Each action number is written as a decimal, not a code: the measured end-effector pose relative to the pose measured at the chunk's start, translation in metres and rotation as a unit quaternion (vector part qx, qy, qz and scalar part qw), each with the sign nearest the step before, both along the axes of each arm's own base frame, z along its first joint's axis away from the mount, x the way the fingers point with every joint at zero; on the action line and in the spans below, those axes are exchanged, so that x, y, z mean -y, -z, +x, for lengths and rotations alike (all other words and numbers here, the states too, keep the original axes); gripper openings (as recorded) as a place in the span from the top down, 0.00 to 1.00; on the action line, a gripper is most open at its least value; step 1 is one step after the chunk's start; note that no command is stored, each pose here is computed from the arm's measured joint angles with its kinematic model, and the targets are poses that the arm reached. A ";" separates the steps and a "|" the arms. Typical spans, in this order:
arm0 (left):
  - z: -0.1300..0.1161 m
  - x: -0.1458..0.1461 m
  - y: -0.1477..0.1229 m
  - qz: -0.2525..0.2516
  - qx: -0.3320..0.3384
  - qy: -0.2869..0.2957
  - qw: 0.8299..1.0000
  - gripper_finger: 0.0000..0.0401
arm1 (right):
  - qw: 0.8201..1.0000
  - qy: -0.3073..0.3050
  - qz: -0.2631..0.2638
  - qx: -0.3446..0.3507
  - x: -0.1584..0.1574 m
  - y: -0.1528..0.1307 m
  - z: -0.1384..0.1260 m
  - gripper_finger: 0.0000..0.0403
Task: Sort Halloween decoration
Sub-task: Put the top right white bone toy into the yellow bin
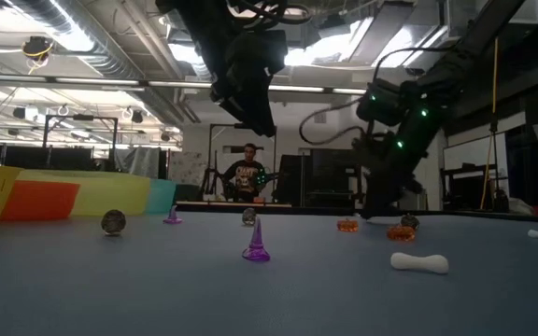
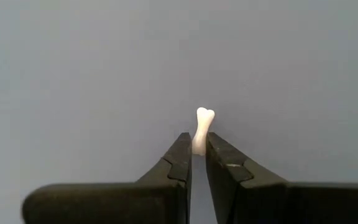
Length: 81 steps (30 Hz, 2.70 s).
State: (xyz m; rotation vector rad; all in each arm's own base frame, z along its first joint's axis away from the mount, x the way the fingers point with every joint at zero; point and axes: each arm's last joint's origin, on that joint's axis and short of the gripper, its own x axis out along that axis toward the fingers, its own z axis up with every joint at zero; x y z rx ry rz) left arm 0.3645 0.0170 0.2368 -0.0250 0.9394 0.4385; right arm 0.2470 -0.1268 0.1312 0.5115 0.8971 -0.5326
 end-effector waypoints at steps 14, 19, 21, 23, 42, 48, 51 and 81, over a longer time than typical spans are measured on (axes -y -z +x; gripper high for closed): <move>0.010 0.014 -0.006 0.069 0.001 0.202 0.977 0.57 | 0.936 -0.238 0.183 0.185 -0.007 -0.038 0.028 0.92; 0.017 0.023 -0.012 0.116 0.029 0.267 0.956 0.57 | 0.912 -0.272 0.224 0.211 -0.009 -0.043 0.029 0.92; 0.019 0.025 -0.015 0.127 0.042 0.275 0.952 0.57 | 0.906 -0.274 0.242 0.213 -0.012 -0.043 0.029 0.92; 0.021 0.026 -0.017 0.132 0.056 0.276 0.950 0.57 | 0.904 -0.274 0.253 0.210 -0.016 -0.043 0.031 0.92; 0.020 0.040 -0.015 0.093 0.065 0.331 0.937 0.57 | 0.866 -0.360 0.224 0.266 -0.064 -0.059 0.059 0.92; 0.019 0.042 -0.015 0.119 0.049 0.311 0.942 0.57 | 0.857 -0.373 0.223 0.277 -0.064 -0.061 0.060 0.92; 0.019 0.043 -0.015 0.123 0.047 0.307 0.942 0.57 | 0.847 -0.386 0.222 0.290 -0.065 -0.064 0.061 0.92; 0.019 0.041 -0.015 0.133 0.044 0.296 0.945 0.69 | 0.840 -0.395 0.212 0.306 -0.064 -0.067 0.063 0.92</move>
